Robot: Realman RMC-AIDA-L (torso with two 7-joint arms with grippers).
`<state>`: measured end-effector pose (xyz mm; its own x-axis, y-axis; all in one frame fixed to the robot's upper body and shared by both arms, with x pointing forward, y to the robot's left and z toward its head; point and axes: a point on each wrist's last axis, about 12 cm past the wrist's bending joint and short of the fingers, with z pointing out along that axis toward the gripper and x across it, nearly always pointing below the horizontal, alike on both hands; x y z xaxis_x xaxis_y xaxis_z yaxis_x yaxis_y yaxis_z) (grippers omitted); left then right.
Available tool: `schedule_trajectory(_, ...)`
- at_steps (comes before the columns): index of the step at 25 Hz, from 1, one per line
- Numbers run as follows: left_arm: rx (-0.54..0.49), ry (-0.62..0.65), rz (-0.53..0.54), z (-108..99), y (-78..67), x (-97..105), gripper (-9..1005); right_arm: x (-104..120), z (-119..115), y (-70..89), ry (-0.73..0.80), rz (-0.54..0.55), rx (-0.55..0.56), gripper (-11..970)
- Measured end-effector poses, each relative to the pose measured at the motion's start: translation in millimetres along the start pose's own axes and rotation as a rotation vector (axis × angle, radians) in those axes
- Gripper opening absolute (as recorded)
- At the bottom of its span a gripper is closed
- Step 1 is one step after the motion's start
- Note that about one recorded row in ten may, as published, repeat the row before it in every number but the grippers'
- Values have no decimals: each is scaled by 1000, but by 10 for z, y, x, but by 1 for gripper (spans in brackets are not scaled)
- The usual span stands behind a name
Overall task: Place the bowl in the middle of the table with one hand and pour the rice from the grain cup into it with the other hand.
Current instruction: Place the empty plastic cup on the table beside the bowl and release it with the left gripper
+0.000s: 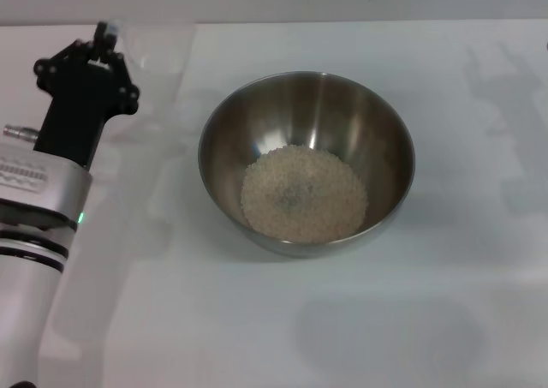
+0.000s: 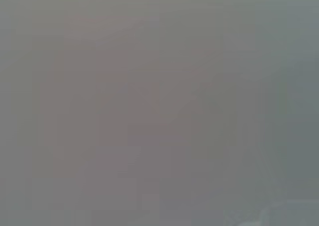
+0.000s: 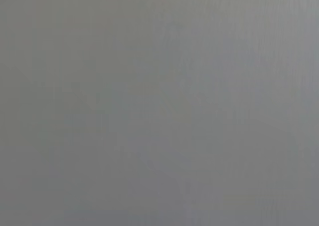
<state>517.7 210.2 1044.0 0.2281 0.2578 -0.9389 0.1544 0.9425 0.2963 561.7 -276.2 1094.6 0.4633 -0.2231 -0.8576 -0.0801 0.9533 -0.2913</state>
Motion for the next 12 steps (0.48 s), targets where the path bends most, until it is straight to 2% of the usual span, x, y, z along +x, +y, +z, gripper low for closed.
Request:
schedule_trajectory(2, -13, 75, -114, 13, 57, 115, 24, -4, 3, 7, -3, 1, -3, 489)
schedule_trajectory(3, -13, 75, -114, 13, 57, 115, 24, -4, 3, 7, -3, 1, -3, 489)
schedule_trajectory(4, -19, 119, -168, 19, 84, 180, 24, -7, 6, 10, -4, 1, -4, 489)
schedule_trajectory(12, -32, 275, -340, -9, 165, 412, 24, -15, 16, 17, -9, 3, -7, 488)
